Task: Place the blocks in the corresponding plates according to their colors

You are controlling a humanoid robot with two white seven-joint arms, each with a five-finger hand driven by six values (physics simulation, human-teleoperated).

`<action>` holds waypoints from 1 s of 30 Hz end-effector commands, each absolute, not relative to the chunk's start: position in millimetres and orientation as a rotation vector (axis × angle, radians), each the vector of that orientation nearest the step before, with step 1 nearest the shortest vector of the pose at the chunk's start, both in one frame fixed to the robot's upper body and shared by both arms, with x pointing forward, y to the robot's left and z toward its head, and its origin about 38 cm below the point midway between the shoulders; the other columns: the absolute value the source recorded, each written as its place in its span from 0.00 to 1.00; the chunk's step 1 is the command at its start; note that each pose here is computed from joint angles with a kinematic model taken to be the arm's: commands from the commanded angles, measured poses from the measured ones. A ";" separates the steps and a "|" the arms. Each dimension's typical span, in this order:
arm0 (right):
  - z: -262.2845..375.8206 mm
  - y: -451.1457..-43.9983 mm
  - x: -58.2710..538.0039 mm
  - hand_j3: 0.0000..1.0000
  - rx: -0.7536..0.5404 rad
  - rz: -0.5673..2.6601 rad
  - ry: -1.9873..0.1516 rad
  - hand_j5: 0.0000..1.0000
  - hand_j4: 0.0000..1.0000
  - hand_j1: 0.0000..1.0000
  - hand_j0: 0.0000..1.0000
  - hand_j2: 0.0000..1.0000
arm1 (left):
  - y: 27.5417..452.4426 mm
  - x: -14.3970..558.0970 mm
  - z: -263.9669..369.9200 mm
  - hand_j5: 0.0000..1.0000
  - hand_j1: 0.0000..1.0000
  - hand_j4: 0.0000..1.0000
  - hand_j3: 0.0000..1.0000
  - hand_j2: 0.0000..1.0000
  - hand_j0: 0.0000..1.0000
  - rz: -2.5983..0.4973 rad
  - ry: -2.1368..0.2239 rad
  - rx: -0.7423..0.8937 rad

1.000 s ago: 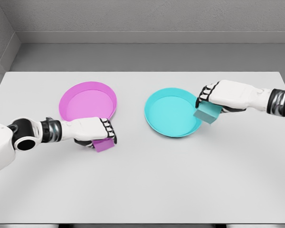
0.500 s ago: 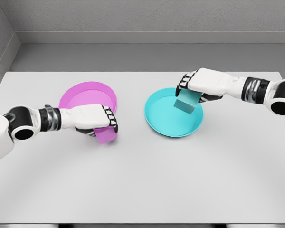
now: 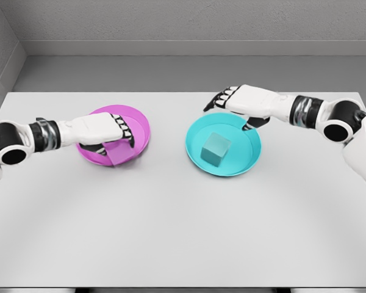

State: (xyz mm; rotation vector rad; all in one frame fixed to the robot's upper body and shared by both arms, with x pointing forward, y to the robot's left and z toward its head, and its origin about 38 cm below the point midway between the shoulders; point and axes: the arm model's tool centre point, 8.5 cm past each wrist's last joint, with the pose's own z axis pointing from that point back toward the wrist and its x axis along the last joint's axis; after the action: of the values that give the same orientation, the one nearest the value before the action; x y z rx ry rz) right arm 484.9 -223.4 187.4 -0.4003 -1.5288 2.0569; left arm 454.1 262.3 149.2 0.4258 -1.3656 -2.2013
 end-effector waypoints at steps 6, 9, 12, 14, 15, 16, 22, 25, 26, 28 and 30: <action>237.2 -304.1 484.8 1.00 -0.602 1.937 -1.531 1.00 1.00 1.00 1.00 1.00 | 282.0 468.7 150.8 0.61 0.61 0.61 0.61 0.61 0.61 -2.151 -1.317 0.464; 258.9 -340.4 481.9 1.00 -0.687 1.818 -1.564 1.00 1.00 1.00 1.00 1.00 | 287.6 474.4 151.2 0.61 0.61 0.61 0.61 0.61 0.61 -2.135 -1.301 0.475; 256.8 -355.8 472.4 1.00 -0.684 1.733 -1.607 1.00 1.00 1.00 1.00 1.00 | 295.1 481.2 153.2 0.61 0.61 0.61 0.61 0.61 0.61 -2.116 -1.281 0.493; 256.7 -367.5 455.4 1.00 -0.709 1.687 -1.636 1.00 1.00 1.00 1.00 1.00 | 300.1 484.9 153.7 0.61 0.61 0.61 0.61 0.61 0.61 -2.102 -1.269 0.503; 254.3 -374.3 445.5 1.00 -0.721 1.662 -1.644 1.00 1.00 1.00 1.00 1.00 | 299.2 486.4 151.5 0.61 0.61 0.61 0.61 0.61 0.61 -2.094 -1.268 0.498; 251.4 -381.1 437.5 1.00 -0.730 1.636 -1.646 1.00 1.00 1.00 1.00 1.00 | 294.4 488.4 150.3 0.62 0.62 0.62 0.62 0.62 0.62 -2.093 -1.273 0.492; 239.7 -401.4 425.1 1.00 -0.740 1.576 -1.619 1.00 1.00 1.00 1.00 1.00 | 286.0 500.0 148.0 0.70 0.70 0.70 0.70 0.70 0.70 -2.061 -1.280 0.484; 228.4 -401.0 421.3 1.00 -0.716 1.576 -1.602 1.00 1.00 1.00 1.00 1.00 | 281.7 500.6 149.4 1.00 1.00 1.00 1.00 1.00 1.00 -2.054 -1.303 0.483; 227.4 -400.6 421.1 1.00 -0.713 1.575 -1.602 1.00 1.00 1.00 1.00 1.00 | 282.1 500.7 149.2 1.00 1.00 1.00 1.00 1.00 1.00 -2.053 -1.302 0.483; 223.1 -400.6 419.5 1.00 -0.703 1.578 -1.593 1.00 1.00 1.00 1.00 1.00 | 282.2 501.6 150.7 1.00 1.00 1.00 1.00 1.00 1.00 -2.048 -1.306 0.487; 220.4 -399.3 419.0 1.00 -0.696 1.573 -1.595 1.00 1.00 1.00 1.00 1.00 | 279.6 502.2 151.4 1.00 1.00 1.00 1.00 1.00 1.00 -2.045 -1.315 0.482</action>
State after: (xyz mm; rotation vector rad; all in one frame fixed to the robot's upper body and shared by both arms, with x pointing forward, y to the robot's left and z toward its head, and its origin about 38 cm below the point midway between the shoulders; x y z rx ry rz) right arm 418.6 -399.8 219.0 -0.6980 -1.5848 1.5840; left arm 501.5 280.9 150.9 0.4859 -1.3053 -2.0563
